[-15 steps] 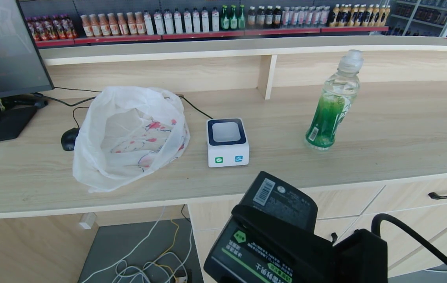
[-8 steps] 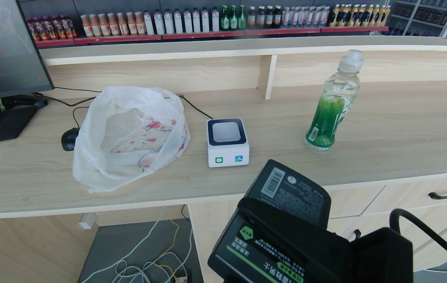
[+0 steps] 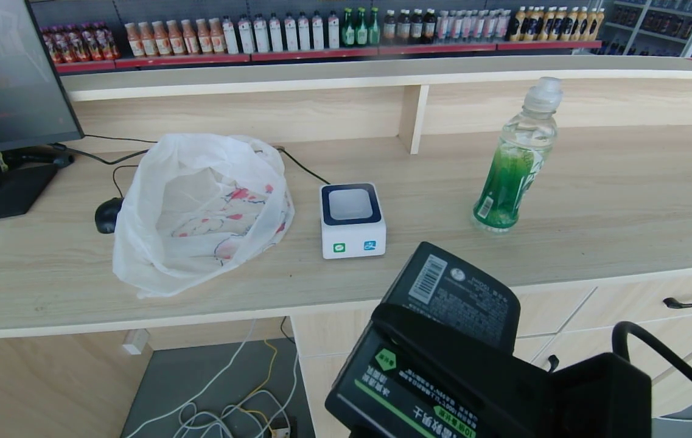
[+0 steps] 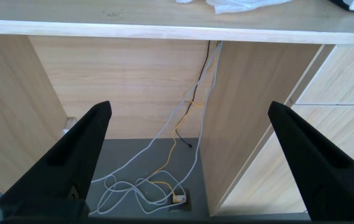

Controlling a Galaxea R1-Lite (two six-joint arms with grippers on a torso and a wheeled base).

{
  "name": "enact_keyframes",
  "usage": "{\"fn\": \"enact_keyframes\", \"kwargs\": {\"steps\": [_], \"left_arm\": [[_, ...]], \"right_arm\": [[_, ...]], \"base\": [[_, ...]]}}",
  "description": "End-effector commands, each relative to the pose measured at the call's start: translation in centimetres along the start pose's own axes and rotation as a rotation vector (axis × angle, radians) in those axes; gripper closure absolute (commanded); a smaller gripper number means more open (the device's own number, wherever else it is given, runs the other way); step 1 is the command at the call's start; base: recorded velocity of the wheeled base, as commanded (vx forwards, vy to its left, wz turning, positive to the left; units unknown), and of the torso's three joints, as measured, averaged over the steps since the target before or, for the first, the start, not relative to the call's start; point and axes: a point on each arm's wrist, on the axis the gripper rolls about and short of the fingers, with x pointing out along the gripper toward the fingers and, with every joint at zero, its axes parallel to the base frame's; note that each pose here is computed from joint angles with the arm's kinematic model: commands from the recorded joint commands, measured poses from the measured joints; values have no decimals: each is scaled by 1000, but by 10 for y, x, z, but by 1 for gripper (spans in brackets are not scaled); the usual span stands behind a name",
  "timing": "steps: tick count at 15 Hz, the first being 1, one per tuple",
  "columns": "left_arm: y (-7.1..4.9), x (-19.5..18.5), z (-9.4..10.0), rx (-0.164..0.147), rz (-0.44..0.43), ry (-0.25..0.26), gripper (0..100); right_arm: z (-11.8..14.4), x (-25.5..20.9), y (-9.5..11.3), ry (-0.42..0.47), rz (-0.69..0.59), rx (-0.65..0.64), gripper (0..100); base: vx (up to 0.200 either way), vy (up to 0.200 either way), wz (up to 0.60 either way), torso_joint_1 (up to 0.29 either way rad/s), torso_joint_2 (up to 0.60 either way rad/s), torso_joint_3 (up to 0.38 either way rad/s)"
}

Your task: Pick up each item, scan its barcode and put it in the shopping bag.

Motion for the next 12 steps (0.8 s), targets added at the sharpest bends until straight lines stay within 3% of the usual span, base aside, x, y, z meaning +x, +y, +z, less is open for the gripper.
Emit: {"fn": "enact_keyframes", "kwargs": {"steps": [1, 6, 12], "left_arm": [[0, 0, 0, -1, 0, 0, 0], [0, 0, 0, 1, 0, 0, 0], [0, 0, 0, -1, 0, 0, 0]], "right_arm": [[1, -1, -3, -5, -11, -29, 100], [1, -2, -2, -7, -6, 14, 100], [2, -6, 24, 20, 104, 505, 100]], "base": [[0, 0, 0, 0, 0, 0], [0, 0, 0, 0, 0, 0], [0, 0, 0, 0, 0, 0]]}}
